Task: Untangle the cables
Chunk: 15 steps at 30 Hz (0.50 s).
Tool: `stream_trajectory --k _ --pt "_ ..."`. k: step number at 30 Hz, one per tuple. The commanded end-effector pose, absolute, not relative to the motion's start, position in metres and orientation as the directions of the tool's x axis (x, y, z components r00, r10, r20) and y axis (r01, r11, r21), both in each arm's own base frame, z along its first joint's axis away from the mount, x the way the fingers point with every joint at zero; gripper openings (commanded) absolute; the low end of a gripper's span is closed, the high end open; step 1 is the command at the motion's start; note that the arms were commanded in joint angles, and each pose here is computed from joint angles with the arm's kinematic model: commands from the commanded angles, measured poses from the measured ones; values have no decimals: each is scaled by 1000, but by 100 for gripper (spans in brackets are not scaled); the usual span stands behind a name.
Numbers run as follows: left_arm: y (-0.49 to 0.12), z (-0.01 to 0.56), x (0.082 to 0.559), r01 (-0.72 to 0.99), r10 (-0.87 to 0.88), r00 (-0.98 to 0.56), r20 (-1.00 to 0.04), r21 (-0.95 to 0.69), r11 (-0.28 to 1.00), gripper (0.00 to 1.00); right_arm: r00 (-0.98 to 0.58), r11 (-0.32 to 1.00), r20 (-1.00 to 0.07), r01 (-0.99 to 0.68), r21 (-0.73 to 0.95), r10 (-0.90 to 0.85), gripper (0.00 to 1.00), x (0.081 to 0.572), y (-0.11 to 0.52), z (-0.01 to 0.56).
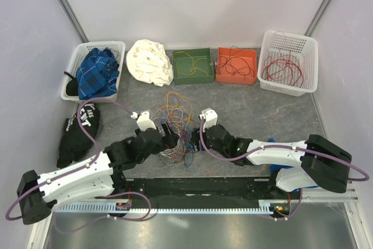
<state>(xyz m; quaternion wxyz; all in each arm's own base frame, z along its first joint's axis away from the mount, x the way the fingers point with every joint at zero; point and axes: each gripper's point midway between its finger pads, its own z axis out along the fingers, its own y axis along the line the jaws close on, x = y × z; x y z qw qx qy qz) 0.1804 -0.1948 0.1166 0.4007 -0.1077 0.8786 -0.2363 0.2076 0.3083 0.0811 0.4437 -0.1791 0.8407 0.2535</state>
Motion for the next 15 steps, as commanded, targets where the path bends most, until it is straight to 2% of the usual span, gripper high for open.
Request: stream_trajectory --k 1,5,11,14,15 --pt "-193 116 185 -45 -426 -635 -645 -519 853 100 -448 856 -882 -503 116 -144 73 220 303 84" --pt "-193 112 184 -50 -419 -645 -639 -512 858 100 -429 871 -872 -491 7 -235 73 232 305 71" --pt "-191 109 182 -54 -426 -645 -635 -518 854 100 -377 884 -893 -466 -45 -244 71 253 322 80" --pt "-190 111 183 -53 -433 -638 -637 -524 850 100 -358 873 -898 -485 -57 -257 66 258 334 83" --pt "-190 110 183 -54 -432 -638 -638 -523 851 100 -352 871 -902 -489 -52 -251 55 262 341 89"
